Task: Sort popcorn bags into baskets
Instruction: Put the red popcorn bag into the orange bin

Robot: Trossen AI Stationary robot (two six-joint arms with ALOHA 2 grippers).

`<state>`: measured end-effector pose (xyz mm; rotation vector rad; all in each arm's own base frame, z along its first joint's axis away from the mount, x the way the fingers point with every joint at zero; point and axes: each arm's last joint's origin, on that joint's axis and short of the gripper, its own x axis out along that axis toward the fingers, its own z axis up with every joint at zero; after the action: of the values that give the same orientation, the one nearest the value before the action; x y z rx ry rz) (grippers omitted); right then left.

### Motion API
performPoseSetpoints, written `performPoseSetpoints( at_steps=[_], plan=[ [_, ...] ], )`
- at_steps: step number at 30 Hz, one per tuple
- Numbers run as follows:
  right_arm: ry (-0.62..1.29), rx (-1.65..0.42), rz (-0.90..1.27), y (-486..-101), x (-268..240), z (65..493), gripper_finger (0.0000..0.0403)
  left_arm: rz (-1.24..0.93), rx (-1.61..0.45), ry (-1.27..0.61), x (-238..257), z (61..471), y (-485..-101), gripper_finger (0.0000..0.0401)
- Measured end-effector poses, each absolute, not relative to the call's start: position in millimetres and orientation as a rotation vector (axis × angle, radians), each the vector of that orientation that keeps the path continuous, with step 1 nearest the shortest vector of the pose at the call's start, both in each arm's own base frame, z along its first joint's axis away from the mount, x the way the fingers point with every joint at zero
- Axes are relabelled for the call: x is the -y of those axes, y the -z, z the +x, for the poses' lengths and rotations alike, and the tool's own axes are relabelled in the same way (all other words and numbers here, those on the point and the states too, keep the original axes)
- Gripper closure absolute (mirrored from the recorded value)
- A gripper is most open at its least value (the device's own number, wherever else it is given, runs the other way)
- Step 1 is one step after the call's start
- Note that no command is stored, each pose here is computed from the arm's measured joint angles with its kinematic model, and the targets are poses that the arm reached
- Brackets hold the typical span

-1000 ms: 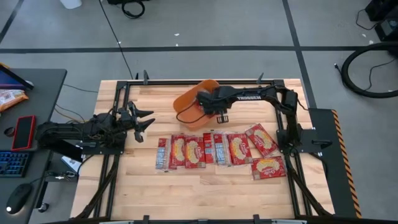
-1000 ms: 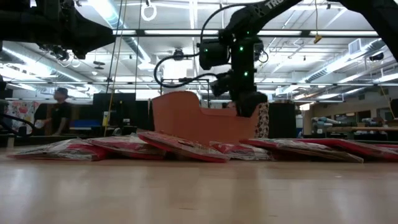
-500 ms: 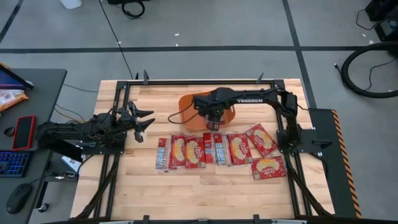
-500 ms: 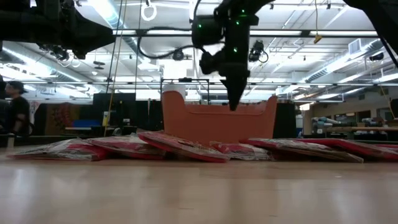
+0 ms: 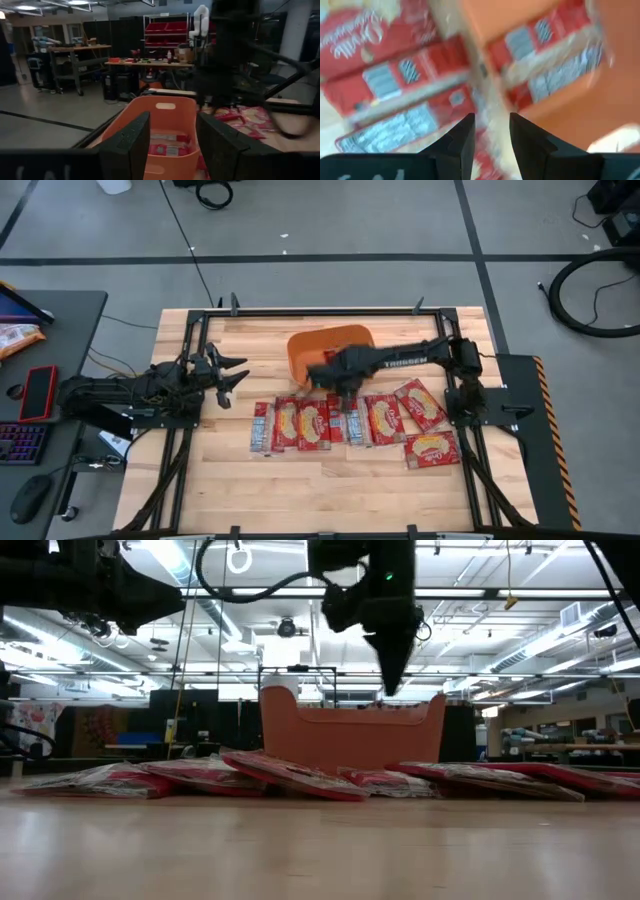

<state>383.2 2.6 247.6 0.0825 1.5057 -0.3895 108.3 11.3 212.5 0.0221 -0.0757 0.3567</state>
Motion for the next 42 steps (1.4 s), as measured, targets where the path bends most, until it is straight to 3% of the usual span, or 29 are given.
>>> performPoseSetpoints(
  at_steps=[10, 22, 34, 42],
  plan=[
    [0.553, -1.627, 0.157, -218, -71, 344, 0.0277, 0.094, 0.074, -0.42, -13, 106, -221, 0.0237],
    [0.951, -1.547, 0.405, -192, -68, 243, 0.0275, 0.208, 0.147, -0.437, -13, 105, -231, 0.0237],
    [1.007, -1.573, 0.421, -148, -56, 219, 0.023, 0.179, 0.146, -0.433, -13, 105, -231, 0.0237],
    [0.966, -1.593, 0.414, -131, -52, 210, 0.0228, 0.138, 0.112, -0.426, -13, 106, -226, 0.0237]
  ],
)
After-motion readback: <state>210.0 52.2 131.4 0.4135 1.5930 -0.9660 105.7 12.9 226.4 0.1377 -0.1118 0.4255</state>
